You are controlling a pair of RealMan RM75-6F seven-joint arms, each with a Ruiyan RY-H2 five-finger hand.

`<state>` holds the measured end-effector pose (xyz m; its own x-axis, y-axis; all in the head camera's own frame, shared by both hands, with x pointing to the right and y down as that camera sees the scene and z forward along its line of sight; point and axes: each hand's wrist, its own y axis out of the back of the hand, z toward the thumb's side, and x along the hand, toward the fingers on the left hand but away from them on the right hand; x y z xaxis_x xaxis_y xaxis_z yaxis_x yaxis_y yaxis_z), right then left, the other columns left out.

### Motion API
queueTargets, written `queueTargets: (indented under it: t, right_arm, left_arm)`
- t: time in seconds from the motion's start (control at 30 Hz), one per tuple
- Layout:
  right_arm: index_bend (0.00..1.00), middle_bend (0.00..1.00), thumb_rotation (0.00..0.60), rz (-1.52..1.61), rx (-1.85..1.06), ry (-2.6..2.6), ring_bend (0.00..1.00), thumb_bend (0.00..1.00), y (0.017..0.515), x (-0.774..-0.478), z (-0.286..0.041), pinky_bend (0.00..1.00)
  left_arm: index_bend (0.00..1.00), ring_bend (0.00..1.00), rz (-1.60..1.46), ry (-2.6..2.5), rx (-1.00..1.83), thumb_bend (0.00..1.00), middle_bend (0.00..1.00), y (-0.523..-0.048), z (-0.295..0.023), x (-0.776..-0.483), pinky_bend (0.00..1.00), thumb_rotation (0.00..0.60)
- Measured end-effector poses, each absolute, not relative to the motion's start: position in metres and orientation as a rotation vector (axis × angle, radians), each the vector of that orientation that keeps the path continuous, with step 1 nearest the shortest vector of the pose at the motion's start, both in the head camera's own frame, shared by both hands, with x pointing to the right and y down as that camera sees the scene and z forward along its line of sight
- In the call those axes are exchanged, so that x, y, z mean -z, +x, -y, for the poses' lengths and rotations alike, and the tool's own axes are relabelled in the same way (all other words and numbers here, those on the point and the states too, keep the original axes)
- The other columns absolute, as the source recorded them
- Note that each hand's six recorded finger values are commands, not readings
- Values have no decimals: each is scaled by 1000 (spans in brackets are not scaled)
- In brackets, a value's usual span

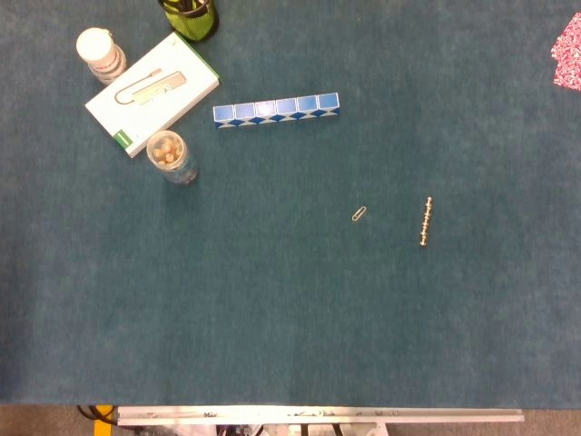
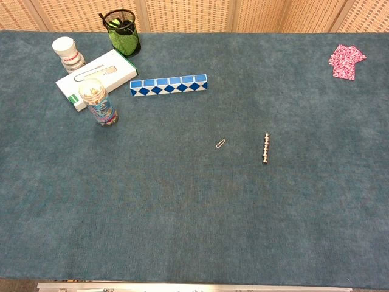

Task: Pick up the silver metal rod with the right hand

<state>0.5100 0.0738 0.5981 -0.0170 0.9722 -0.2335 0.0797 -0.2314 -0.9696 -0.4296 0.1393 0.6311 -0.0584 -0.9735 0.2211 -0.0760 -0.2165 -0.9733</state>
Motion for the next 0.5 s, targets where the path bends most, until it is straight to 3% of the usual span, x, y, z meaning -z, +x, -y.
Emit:
queueTargets:
  t: [0.5]
  right_arm:
    - [385,476,600,1082,-1250,-1483,470,194,484,-593,-60,576]
  left_arm:
    - [20,87,-1205,-1391,1394,239,71,-433,-142,-633,44,600]
